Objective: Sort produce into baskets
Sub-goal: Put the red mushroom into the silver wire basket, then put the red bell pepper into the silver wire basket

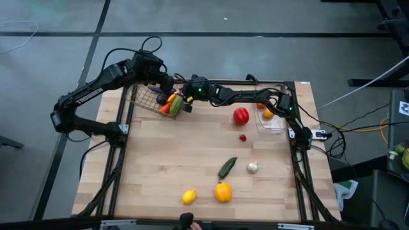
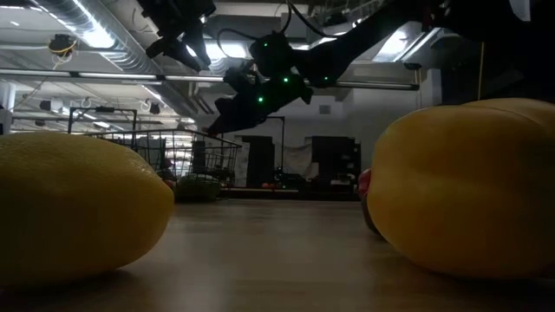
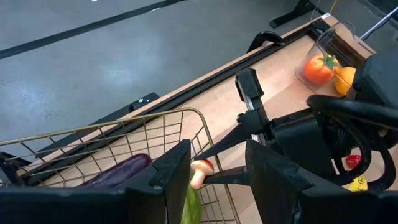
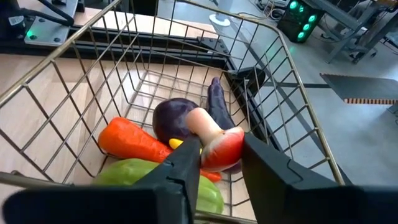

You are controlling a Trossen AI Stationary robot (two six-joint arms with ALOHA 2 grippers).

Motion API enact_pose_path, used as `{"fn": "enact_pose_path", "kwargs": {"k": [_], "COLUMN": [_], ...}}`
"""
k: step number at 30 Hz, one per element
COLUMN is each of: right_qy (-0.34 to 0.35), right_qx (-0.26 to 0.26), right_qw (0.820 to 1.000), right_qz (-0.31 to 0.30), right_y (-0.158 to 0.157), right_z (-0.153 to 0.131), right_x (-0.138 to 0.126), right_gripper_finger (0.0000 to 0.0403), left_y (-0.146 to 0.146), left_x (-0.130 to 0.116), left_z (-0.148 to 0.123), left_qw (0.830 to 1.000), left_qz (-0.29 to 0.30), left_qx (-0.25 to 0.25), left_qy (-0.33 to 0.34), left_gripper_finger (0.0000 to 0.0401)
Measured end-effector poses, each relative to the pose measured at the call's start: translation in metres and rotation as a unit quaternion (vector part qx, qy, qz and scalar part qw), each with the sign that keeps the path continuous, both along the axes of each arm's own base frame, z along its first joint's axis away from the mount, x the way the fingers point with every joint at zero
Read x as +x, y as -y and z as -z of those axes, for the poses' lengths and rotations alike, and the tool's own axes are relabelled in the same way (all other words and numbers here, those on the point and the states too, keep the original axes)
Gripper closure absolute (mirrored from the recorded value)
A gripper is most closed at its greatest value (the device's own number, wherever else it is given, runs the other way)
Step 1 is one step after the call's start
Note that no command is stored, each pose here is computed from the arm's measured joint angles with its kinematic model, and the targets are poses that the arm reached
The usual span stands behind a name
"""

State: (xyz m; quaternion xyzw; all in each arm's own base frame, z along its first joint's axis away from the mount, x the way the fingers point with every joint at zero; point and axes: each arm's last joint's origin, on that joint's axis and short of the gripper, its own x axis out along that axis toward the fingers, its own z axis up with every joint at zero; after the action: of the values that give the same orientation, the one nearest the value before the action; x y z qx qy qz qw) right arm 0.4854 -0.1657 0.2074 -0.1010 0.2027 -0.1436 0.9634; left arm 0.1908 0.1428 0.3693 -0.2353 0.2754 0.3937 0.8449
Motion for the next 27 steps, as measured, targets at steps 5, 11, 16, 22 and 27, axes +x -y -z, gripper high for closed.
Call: {"fn": "enact_pose_path", "kwargs": {"k": [5,11,16,22,27], "right_qy": [0.000,0.001,-0.001,-0.027,-0.079], "right_qx": [0.000,0.006,0.012,0.022,0.028], "right_qw": [1.000,1.000,1.000,0.999,0.996], "right_qz": [0.000,0.002,0.004,0.005,-0.007], "right_y": [0.000,0.000,0.000,-0.004,-0.011], "right_z": [0.000,0.000,0.001,-0.015,-0.044], "right_x": [0.000,0.000,0.000,-0.010,-0.030], "right_gripper_finger": [0.0252,0.0238,0.0238,0.0238,0.0237], "left_y": [0.000,0.000,0.000,0.000,0.000], "left_x": [0.000,0.000,0.000,0.000,0.000], "left_z": [0.000,0.000,0.000,0.000,0.000], "left_qw": [1.000,1.000,1.000,1.000,1.000], "left_qz": [0.000,0.000,0.000,0.000,0.001], "left_qx": [0.000,0.000,-0.001,0.000,0.000], "left_qy": [0.000,0.000,0.000,0.000,0.000], "left_gripper_finger": [0.0251,0.0251,0.0251,0.0251,0.0251]}}
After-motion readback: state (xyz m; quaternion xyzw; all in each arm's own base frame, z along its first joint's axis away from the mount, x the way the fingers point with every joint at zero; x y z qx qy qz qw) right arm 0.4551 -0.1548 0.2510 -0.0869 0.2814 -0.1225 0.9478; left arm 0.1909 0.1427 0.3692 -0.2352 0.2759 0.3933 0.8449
